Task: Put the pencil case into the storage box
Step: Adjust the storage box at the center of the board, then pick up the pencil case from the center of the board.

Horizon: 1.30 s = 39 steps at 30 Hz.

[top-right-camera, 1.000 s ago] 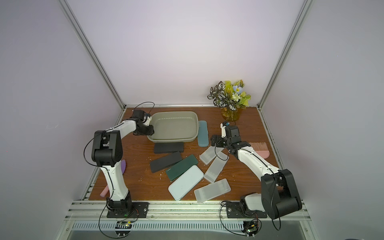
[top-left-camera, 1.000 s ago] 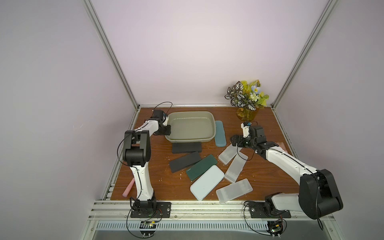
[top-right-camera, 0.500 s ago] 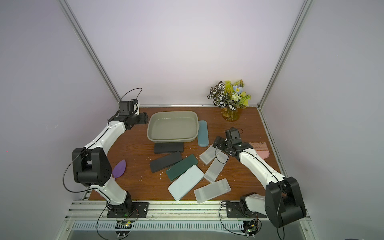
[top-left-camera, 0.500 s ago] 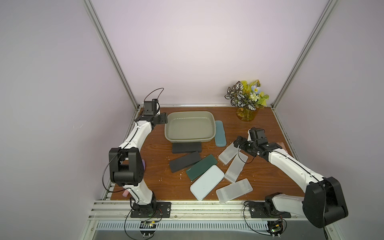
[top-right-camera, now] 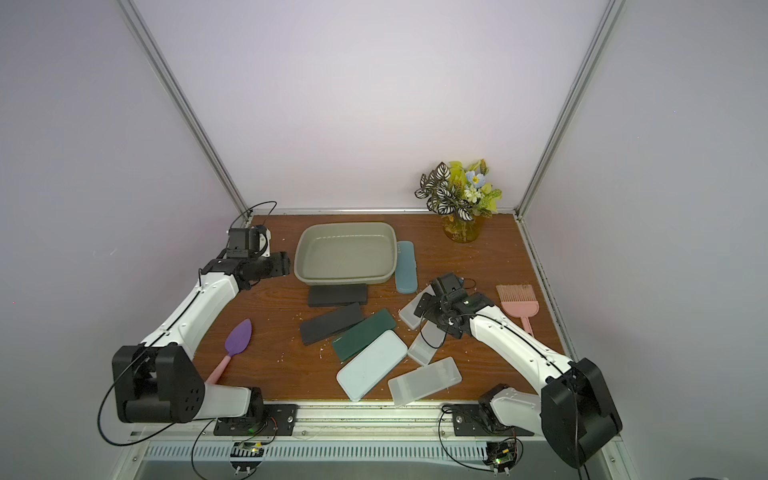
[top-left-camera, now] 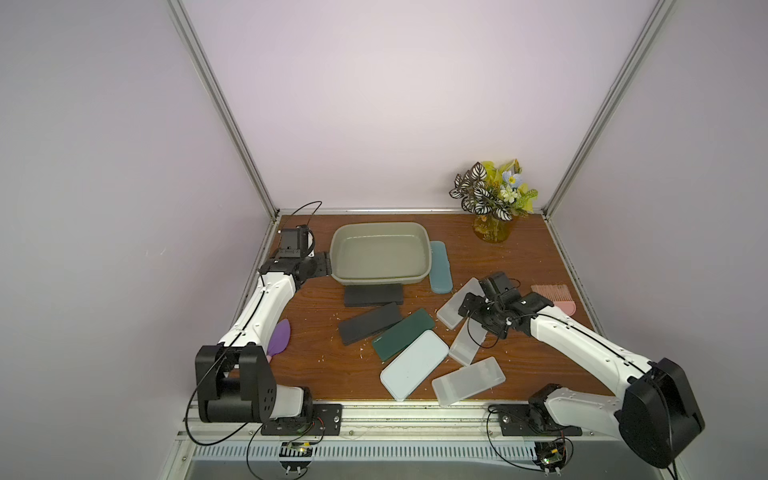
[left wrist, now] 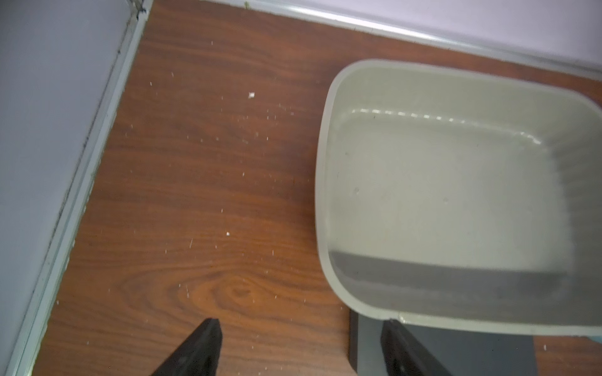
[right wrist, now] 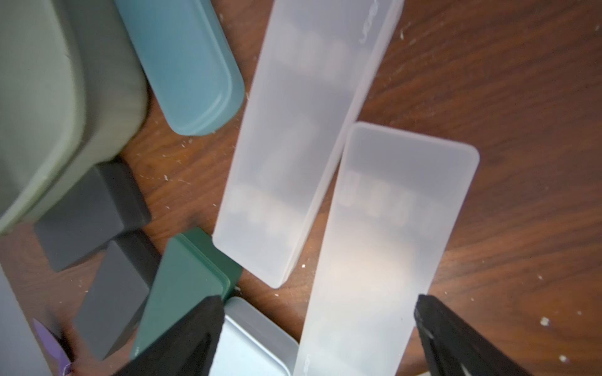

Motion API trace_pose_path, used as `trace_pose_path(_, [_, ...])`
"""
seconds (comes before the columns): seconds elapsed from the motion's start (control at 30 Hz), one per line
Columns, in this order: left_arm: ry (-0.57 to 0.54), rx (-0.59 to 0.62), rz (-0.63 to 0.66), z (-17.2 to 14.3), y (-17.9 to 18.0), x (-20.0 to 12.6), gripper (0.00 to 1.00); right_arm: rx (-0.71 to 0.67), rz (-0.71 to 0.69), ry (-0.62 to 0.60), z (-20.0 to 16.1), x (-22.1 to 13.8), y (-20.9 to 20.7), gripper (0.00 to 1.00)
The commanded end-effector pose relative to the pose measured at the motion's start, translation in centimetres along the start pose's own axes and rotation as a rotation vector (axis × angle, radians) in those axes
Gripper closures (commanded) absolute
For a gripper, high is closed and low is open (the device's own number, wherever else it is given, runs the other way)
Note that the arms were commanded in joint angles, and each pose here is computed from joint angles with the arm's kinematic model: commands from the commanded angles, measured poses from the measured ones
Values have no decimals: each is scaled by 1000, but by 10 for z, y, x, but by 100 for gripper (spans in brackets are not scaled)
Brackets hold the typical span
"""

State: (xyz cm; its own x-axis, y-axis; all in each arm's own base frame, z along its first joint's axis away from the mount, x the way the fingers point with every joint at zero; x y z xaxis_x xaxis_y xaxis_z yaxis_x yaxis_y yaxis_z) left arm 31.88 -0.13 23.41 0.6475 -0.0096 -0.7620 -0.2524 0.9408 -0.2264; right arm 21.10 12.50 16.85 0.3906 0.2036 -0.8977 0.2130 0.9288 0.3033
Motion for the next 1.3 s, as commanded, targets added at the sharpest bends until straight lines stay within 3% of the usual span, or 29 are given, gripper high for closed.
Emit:
trace_pose_path(0.0, [34, -22, -20, -14, 0, -4, 22, 29, -63, 18, -11, 3, -8, 1])
trace_pose_path(0.6, [89, -39, -19, -34, 6, 2, 22, 28, -123, 72, -36, 20, -26, 1])
trace_pose_path(1.27, [98, -39, -15, -45, 10, 2, 22, 0, -124, 73, -31, 31, -14, 1])
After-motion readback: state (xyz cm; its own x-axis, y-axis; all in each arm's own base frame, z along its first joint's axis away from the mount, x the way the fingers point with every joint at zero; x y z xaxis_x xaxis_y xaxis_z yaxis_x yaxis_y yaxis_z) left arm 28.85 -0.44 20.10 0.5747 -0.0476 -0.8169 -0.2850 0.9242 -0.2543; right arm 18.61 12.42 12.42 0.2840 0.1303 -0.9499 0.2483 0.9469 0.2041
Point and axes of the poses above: each gripper's point midway between its finger pads, its own x axis out along the fingers, its own y axis along the line the jaws close on, z = x × y, the point moved 9 cm from there along -x, back along the fingers, and after that the axes turned 10 degrees about -x, right-handed, at the moved point
